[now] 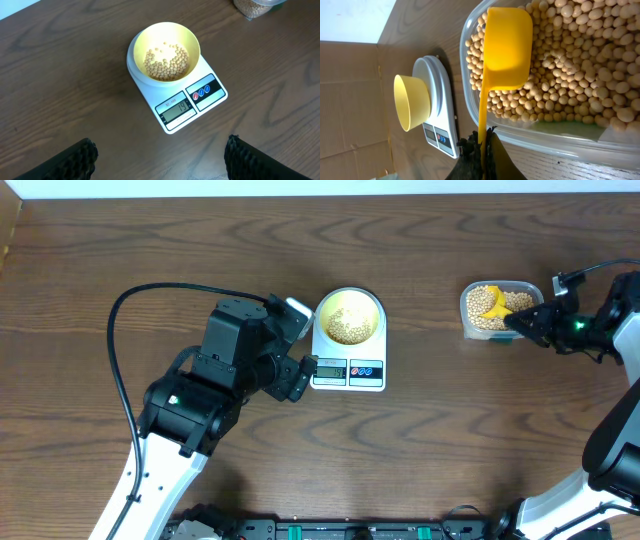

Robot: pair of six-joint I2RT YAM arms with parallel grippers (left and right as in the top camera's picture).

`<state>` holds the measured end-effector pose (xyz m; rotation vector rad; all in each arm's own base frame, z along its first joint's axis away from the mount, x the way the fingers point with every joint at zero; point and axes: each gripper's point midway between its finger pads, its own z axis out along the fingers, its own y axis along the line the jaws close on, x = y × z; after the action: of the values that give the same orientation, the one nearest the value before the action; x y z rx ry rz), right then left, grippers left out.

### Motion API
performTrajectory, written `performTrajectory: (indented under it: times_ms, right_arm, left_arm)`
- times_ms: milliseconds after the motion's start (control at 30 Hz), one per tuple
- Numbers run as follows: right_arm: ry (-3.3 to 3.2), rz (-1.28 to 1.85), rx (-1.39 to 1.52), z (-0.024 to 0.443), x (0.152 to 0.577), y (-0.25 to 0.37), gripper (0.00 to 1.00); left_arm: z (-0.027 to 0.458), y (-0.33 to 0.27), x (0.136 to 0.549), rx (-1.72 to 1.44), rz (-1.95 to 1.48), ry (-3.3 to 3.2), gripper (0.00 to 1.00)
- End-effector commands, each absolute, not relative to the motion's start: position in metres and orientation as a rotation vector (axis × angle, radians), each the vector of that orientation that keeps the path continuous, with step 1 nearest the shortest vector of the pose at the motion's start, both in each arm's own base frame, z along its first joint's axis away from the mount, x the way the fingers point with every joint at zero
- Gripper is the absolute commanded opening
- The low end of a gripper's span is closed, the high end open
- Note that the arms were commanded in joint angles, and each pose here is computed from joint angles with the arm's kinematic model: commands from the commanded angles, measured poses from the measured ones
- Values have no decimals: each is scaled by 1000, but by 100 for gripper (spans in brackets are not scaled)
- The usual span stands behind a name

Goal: Scoop item into bowl and weigh 50g on scale
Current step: 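Dip the scoop into the soybeans again with the right gripper, then lift the filled scoop and move it left toward the bowl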

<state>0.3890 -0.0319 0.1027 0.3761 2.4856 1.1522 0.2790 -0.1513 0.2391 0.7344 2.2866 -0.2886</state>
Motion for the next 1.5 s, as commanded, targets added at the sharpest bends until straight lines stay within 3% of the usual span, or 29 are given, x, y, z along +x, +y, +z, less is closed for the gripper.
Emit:
performTrajectory:
  times_ms: [0,700,1467]
  right_arm:
    - [2478,1196,354,101,389,-24,1]
    - [2421,1257,498,107,376,-53,1]
    - [2016,1570,232,174,384,-35,1]
  left_arm:
    - [238,-151,279,745,-292,2288,83]
    - [238,-151,279,745,-292,2288,83]
    - [238,-151,279,745,-292,2288,83]
